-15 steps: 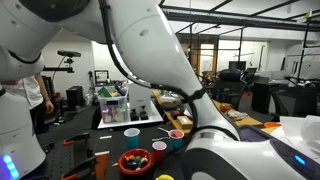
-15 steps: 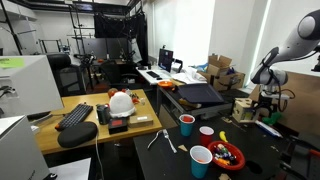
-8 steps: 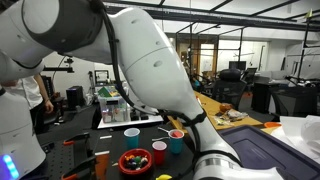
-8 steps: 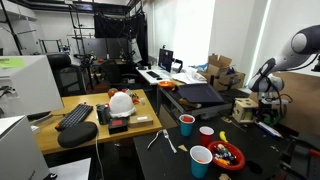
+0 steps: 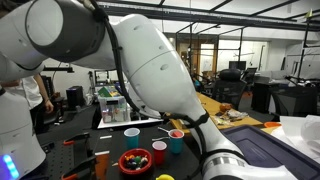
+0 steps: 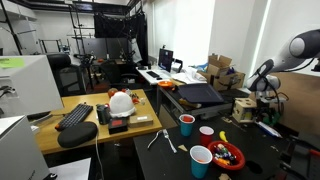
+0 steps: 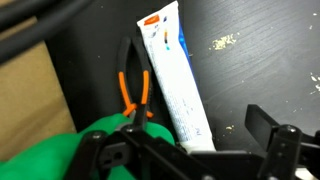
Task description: Place the white tube on the red bowl
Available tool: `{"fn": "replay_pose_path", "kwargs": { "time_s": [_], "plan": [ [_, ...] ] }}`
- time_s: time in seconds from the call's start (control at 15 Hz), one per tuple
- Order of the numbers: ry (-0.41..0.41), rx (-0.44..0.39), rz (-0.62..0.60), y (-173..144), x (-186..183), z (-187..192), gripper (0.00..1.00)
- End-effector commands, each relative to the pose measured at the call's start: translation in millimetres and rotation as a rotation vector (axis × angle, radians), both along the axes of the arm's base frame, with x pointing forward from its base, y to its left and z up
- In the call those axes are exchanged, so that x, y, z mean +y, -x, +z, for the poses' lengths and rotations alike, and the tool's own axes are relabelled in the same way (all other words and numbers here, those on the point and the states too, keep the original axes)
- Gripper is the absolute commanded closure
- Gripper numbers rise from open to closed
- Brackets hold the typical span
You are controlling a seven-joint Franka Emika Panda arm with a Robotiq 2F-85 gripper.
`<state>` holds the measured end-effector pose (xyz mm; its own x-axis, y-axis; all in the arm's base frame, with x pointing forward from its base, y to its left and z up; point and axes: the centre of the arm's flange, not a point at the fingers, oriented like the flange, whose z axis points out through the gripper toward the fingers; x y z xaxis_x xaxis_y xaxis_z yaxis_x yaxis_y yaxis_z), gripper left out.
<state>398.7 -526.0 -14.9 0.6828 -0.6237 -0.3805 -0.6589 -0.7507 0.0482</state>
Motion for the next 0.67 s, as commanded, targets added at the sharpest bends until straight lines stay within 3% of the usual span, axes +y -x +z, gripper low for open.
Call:
{"fn": "replay_pose_path", "kwargs": {
  "time_s": [0.0, 0.6],
  "plan": [
    [-0.041, -0.026, 0.061, -9, -8, -13, 0.00],
    [-0.096, 0.024, 0.074, -22, -5, -39, 0.00]
  ]
}}
